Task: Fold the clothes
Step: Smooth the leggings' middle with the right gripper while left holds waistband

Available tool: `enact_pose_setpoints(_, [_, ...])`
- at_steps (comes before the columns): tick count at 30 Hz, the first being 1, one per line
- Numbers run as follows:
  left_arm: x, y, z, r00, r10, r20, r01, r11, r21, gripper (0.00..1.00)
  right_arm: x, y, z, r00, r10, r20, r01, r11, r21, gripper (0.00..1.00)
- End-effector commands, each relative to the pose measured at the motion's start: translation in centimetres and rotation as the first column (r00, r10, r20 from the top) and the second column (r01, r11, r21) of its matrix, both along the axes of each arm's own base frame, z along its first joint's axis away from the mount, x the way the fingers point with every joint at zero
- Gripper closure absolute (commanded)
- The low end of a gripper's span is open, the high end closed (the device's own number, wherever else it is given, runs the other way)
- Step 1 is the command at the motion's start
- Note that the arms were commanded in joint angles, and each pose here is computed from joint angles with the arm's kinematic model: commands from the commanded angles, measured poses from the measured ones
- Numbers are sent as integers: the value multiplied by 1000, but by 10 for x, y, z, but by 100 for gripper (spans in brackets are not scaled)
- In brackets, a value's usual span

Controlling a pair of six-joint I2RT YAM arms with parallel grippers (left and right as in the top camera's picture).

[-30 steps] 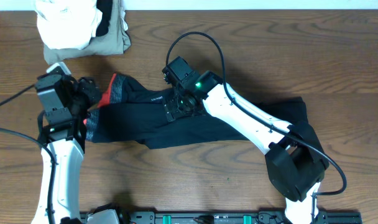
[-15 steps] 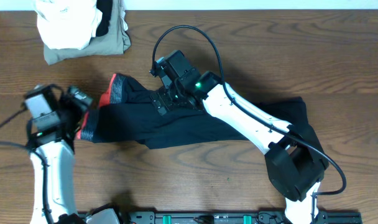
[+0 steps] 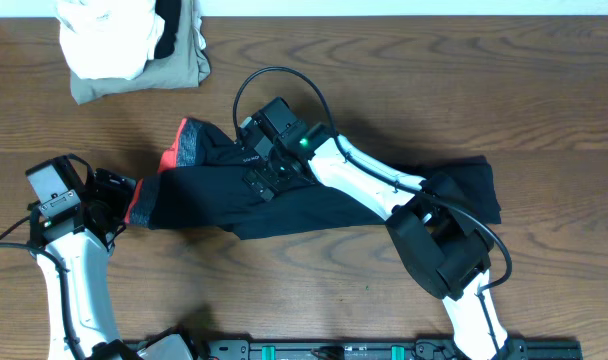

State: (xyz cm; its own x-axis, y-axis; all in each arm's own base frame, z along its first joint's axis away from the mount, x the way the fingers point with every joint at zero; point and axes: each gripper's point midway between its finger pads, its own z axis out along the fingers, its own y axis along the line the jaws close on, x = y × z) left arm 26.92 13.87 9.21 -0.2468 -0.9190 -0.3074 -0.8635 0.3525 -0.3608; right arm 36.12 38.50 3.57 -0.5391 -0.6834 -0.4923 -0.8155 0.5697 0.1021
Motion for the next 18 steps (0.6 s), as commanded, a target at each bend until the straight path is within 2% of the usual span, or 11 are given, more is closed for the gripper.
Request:
enact_pose_setpoints(1, [1,5,6,1000,18,10,-18,1000,10,2,-8,8,-8,998,67,-5,-67,998,7,3])
enact_pose_setpoints(7, [0,5,5,1000,17,3,-17,1000,12,2,-11,10,-10,997,72,-20,-72,997,18,17])
enact_pose_setpoints(18, [-1,4,2,1000,17,-5,-17,1000,7,2,-20,11,-15,996,70,-62,-69,997,18,19])
